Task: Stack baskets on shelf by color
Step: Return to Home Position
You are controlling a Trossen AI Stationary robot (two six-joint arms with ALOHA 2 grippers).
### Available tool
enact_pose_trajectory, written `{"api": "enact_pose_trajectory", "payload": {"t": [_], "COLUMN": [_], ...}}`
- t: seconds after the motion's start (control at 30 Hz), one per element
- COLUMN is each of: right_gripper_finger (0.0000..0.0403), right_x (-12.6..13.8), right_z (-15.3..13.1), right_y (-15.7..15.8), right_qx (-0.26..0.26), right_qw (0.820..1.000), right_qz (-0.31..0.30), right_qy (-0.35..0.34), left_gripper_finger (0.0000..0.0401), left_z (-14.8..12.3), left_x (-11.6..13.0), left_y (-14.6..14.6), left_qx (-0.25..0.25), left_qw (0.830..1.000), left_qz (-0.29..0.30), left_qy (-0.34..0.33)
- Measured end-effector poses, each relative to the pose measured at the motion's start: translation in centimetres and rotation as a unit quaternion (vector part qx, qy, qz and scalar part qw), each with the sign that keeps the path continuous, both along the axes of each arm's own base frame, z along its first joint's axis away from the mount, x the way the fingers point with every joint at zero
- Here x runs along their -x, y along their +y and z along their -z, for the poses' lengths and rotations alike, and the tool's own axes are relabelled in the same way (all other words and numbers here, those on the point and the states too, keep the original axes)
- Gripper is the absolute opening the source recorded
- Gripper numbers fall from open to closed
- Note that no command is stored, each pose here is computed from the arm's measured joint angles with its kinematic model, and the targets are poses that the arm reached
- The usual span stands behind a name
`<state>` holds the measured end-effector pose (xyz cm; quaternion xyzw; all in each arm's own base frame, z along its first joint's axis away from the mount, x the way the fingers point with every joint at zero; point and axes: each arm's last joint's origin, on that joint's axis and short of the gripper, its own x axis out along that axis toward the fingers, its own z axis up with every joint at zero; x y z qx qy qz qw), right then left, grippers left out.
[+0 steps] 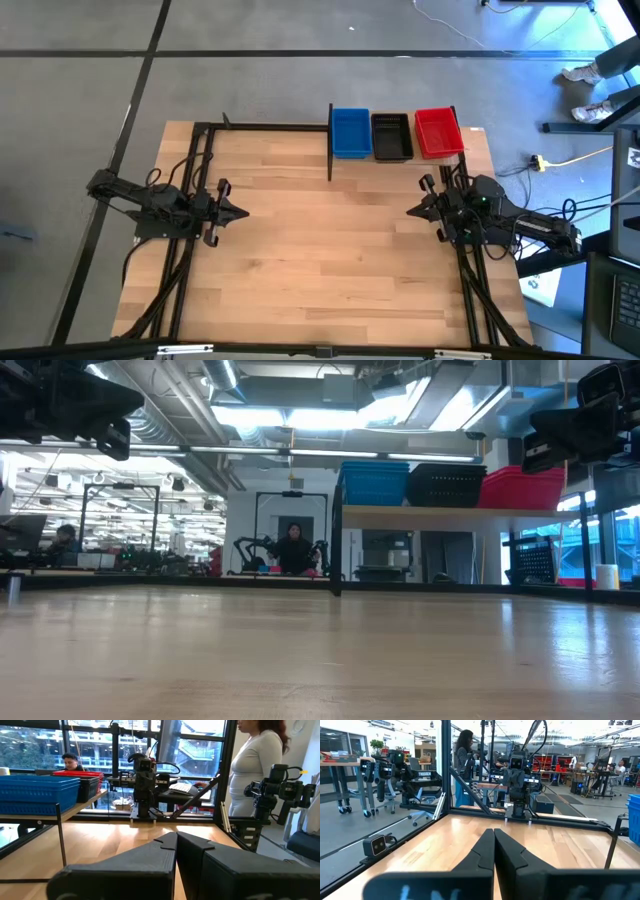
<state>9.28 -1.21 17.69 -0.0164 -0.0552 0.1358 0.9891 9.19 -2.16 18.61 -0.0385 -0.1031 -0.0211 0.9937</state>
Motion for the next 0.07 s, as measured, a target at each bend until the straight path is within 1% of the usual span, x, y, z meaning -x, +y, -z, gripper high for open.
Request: {"api": "enact_pose_trajectory", "payload": {"t": [0.07], "right_gripper_finger": [0.0001], "right_x": [0.0], "right_z": [0.0], "right_y": [0.0], "right_qx": [0.001], "right_qw": [1.0], "right_qz": [0.0], "right_qy": [0.0], "left_gripper_finger": [0.0], "left_z": [0.0], "left_x": [0.0], "left_y": [0.0], "left_qx": [0.0], "left_qw": [1.0], "left_qz": [0.0], "left_qy": [0.0]}}
